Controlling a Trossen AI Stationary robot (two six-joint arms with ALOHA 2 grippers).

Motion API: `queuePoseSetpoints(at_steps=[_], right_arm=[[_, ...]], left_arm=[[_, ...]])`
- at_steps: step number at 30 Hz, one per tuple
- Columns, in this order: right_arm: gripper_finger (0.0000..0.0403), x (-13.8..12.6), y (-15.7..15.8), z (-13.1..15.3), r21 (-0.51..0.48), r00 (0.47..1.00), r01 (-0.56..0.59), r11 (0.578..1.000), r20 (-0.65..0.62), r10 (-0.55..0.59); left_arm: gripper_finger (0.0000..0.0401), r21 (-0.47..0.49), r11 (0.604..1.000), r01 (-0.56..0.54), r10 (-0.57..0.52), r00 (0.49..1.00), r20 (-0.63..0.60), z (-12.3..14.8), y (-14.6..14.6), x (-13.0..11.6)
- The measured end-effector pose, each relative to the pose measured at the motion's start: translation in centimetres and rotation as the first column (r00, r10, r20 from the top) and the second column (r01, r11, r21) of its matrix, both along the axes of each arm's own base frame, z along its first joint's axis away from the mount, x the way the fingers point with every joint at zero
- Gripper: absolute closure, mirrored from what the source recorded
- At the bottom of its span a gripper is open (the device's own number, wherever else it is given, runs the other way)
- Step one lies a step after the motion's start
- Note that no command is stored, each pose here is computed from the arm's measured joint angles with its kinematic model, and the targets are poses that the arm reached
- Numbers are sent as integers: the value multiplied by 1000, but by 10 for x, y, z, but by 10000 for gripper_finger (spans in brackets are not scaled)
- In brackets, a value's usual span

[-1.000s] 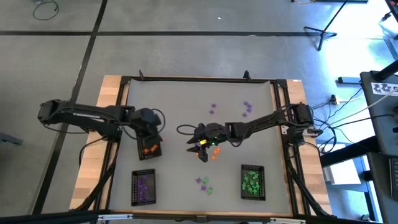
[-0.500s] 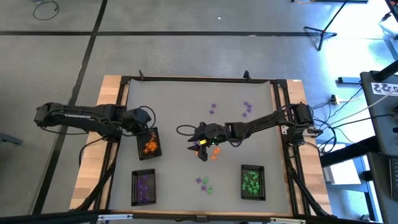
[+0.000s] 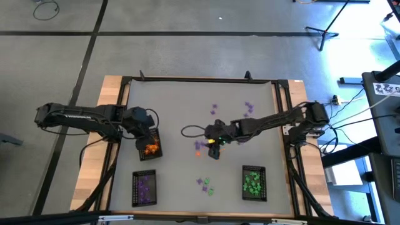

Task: Sort Halloween decoration
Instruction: Put the orange spider toy into the top black basket

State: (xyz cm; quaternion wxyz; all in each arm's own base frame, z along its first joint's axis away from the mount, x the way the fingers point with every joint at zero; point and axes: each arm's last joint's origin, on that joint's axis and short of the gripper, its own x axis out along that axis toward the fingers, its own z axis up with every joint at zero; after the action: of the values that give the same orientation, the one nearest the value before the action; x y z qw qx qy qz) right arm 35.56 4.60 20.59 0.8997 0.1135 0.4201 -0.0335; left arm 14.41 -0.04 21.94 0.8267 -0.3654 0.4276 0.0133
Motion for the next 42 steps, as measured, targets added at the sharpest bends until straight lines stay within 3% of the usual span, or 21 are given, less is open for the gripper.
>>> queuePoseSetpoints(at_steps=[6,13,21,24,30,42], right_arm=[[259,-26,16,-4,-31,981,-19,999,-194,13],[266,-47,26,-32,-39,957,35,999,-287,-45],[267,-54,20,-60,-5,977,102,995,-189,-101],[267,-54,16,-64,-11,980,116,993,-162,-116],[267,-60,12,-71,-66,973,147,987,-170,-156],[270,-50,15,-87,-31,978,139,990,-150,-143]], left_arm=[[346,50,999,7,-21,956,294,20,-1,22],[347,152,987,57,-112,916,386,18,-2,44],[347,144,968,203,-249,829,501,9,-5,80],[347,130,966,224,-259,825,503,1,-5,90],[347,76,976,205,-217,873,438,-16,-2,99],[347,67,977,203,-213,887,410,-23,-2,102]])
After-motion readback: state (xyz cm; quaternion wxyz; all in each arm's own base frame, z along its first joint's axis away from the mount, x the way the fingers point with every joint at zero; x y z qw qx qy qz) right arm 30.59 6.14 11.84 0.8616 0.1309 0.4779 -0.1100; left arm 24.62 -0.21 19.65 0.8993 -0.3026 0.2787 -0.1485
